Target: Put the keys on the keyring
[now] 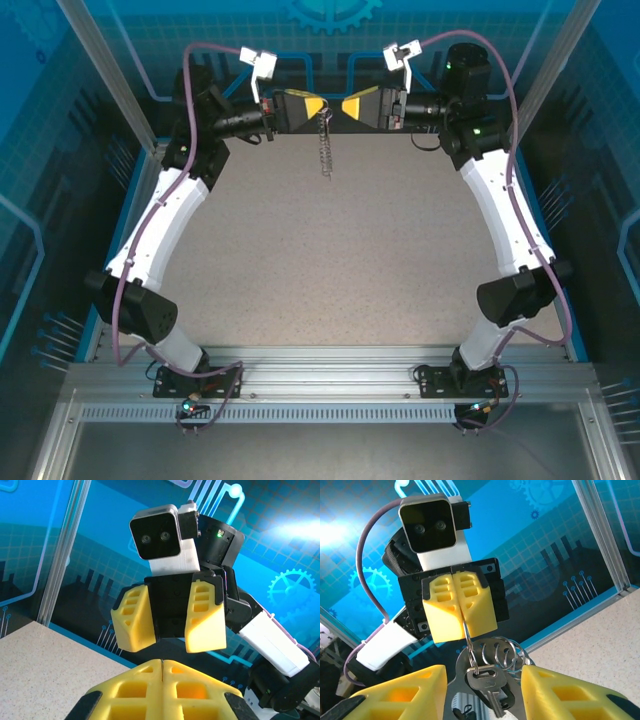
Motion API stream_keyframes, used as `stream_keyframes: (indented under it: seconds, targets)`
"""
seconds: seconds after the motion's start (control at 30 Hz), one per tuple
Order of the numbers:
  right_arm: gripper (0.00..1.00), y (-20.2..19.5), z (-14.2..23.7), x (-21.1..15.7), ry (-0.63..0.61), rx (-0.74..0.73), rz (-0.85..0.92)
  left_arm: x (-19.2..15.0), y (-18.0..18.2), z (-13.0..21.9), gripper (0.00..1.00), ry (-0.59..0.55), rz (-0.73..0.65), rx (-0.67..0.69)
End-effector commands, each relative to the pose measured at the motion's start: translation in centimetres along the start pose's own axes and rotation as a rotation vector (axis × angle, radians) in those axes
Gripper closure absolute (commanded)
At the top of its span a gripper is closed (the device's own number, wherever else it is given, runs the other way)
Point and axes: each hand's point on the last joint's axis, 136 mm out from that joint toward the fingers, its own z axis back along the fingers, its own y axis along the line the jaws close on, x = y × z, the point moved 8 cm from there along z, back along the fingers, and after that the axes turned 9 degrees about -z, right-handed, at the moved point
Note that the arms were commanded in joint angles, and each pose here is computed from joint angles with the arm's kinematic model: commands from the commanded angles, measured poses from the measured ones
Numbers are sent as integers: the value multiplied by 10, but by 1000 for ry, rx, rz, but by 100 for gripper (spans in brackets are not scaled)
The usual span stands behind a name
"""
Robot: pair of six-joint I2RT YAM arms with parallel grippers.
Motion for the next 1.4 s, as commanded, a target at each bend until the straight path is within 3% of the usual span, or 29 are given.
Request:
stream_keyframes:
  seconds: [0.0, 0.33, 0.43, 0.57, 0.7, 0.9, 1.17, 1.37]
  targets:
    - [54, 17, -1, 4, -31, 45, 42, 17, -13, 6, 100, -59, -55, 9]
    - [54, 17, -23, -1, -10, 82, 26, 17, -14, 7, 100, -71, -51, 12]
    - [60, 16, -28, -3, -2, 93, 22, 17, -14, 7, 100, -73, -51, 17]
    - [76, 15, -31, -9, 9, 100, 14, 18, -15, 8, 100, -80, -57, 25]
    - [81, 15, -28, -13, 3, 95, 12, 20, -15, 8, 100, -93, -62, 30]
    - [63, 14, -27, -17, -14, 78, 2, 22, -16, 8, 100, -102, -61, 23]
    - [55, 16, -28, -14, -20, 95, 1, 22, -16, 8, 100, -103, -62, 20]
    - [55, 16, -33, -16, -17, 94, -2, 22, -17, 8, 100, -103, -62, 20]
